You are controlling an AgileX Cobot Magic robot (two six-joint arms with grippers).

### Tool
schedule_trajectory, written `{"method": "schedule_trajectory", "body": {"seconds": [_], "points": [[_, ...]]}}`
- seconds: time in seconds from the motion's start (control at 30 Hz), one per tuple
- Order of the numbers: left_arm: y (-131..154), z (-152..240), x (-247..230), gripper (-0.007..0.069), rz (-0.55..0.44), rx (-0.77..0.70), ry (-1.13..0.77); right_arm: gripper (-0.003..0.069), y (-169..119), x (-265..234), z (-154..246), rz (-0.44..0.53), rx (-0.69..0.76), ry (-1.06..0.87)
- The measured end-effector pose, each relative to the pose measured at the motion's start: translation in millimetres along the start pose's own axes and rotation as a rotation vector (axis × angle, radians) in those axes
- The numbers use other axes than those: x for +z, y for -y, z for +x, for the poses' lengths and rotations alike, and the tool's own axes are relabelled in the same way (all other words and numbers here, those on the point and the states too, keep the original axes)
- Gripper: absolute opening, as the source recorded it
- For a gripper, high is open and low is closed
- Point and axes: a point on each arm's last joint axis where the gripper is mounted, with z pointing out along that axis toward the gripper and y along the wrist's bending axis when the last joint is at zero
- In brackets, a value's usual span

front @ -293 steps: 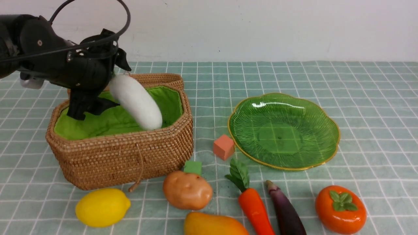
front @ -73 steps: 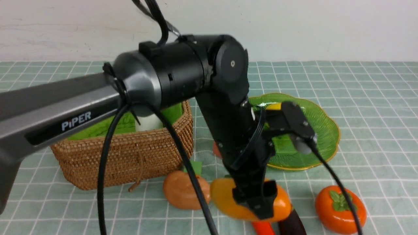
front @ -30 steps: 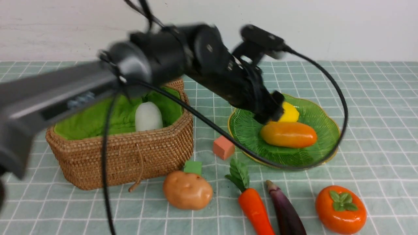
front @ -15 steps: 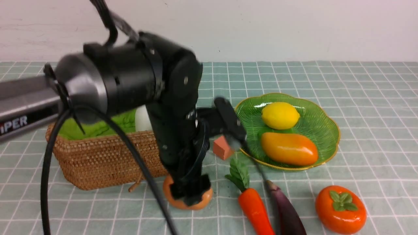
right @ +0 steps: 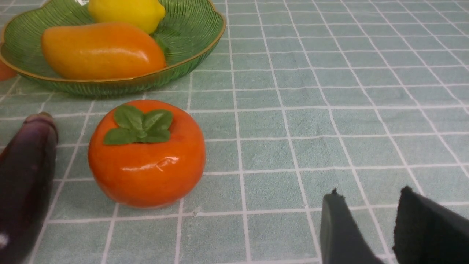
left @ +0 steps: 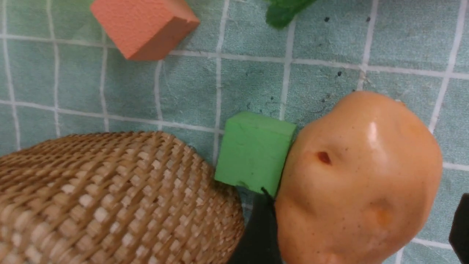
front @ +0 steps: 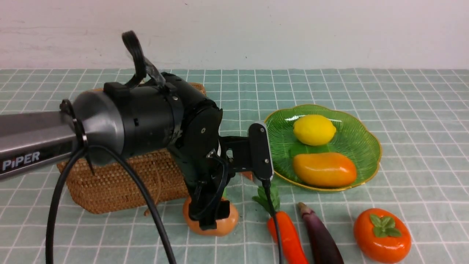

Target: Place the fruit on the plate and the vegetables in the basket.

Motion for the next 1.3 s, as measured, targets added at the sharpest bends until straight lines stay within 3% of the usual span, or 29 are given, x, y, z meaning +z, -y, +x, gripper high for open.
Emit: {"method": "schedule_trajectory", "body": {"seconds": [0.37, 0.5, 0.97, 1.3], "points": [[7.0, -1.0, 35.8, 0.0612, 0.064, -0.009, -0.032, 0.0242, 0.0, 0.0, 0.0, 0.0, 0.0, 0.0], [8.2, 0.3, 35.4, 0.0573, 0.08, -0.009, -0.048, 0.0242, 0.0, 0.0, 0.0, 0.0, 0.0, 0.0], [16.2, 5.6, 26.1, 0.0573, 0.175, -0.049, -0.096, 0.0242, 0.0, 0.0, 0.0, 0.0, 0.0, 0.0], [15.4, 6.3, 5.2, 0.0573, 0.17, -0.068, -0.071, 0.0242, 0.0, 0.0, 0.0, 0.0, 0.0, 0.0]]}}
